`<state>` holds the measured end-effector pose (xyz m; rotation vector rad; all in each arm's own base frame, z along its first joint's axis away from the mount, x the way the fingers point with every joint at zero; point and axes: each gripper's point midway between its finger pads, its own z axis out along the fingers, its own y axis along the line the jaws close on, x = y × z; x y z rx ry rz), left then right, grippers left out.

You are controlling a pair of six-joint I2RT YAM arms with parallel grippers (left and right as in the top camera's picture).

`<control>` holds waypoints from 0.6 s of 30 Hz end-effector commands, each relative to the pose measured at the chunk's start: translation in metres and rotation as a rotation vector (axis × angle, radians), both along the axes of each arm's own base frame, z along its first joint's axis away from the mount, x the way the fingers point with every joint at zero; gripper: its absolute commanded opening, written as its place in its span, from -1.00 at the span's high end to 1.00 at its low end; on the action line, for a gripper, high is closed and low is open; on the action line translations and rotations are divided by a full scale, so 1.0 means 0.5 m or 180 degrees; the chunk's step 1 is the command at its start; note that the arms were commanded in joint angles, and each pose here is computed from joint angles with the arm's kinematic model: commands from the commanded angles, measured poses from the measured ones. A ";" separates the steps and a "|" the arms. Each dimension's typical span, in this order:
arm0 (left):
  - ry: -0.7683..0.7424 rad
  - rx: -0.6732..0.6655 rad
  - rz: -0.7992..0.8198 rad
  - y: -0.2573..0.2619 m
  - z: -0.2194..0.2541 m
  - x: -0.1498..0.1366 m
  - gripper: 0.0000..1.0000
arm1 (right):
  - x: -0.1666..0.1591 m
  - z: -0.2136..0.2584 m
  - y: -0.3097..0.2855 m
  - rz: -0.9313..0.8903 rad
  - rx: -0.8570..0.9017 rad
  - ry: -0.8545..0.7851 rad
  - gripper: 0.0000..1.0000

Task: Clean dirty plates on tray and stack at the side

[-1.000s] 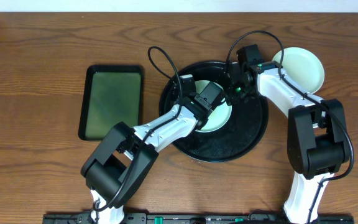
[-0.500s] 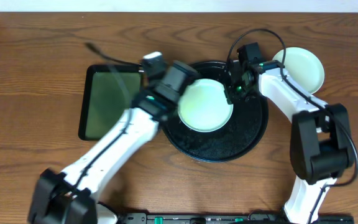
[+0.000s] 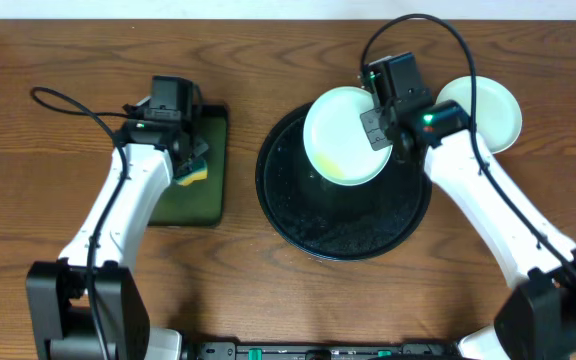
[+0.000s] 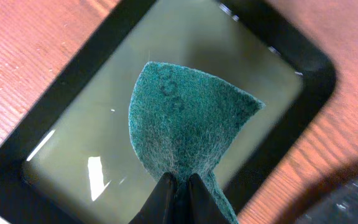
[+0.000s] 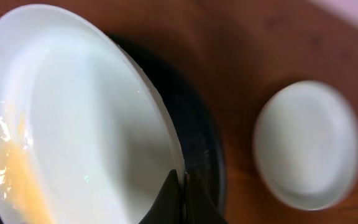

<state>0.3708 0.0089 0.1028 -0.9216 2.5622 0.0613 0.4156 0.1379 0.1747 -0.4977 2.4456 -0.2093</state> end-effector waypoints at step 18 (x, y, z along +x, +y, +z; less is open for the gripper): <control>0.0268 0.0137 0.0042 0.051 -0.085 0.019 0.21 | -0.036 0.236 0.018 0.0147 -0.2049 -0.1227 0.98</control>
